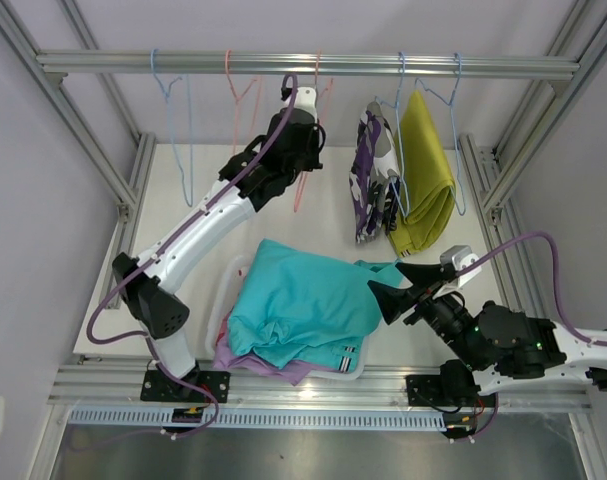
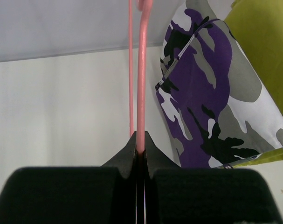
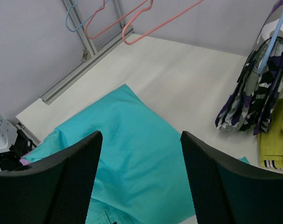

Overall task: Remove the trousers from the hanger
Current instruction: Place the hanger at the clothesline.

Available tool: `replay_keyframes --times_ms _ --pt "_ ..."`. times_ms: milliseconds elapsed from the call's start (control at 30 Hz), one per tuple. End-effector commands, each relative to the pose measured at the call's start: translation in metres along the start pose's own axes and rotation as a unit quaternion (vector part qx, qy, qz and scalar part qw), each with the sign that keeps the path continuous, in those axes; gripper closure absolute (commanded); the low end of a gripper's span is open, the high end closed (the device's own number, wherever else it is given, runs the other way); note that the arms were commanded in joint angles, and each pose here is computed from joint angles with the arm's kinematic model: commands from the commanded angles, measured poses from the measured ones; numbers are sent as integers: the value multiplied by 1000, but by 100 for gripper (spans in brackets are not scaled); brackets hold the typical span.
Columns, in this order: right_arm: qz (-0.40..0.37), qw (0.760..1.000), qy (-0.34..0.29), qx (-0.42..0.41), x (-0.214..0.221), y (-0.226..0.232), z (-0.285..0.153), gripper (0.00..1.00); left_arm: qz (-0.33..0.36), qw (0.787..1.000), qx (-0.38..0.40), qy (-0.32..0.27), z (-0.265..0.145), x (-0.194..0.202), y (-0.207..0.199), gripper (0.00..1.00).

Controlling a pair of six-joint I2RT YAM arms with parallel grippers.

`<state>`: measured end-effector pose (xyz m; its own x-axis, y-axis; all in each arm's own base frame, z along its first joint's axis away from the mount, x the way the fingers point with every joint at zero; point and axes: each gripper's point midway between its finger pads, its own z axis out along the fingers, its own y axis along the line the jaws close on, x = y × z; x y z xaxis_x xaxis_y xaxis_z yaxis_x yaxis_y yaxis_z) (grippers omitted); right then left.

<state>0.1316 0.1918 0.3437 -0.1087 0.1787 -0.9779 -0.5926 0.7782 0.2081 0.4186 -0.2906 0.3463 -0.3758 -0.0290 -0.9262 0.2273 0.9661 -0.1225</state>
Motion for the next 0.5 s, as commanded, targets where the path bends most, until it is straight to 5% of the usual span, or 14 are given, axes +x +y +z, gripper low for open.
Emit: replay_keyframes --times_ms 0,467 --pt "10 1000 -5 2 -1 -1 1 27 -12 1000 5 6 -18 3 5 99" --pt "17 1000 6 -15 9 6 0 26 6 1000 3 21 -60 30 2 66"
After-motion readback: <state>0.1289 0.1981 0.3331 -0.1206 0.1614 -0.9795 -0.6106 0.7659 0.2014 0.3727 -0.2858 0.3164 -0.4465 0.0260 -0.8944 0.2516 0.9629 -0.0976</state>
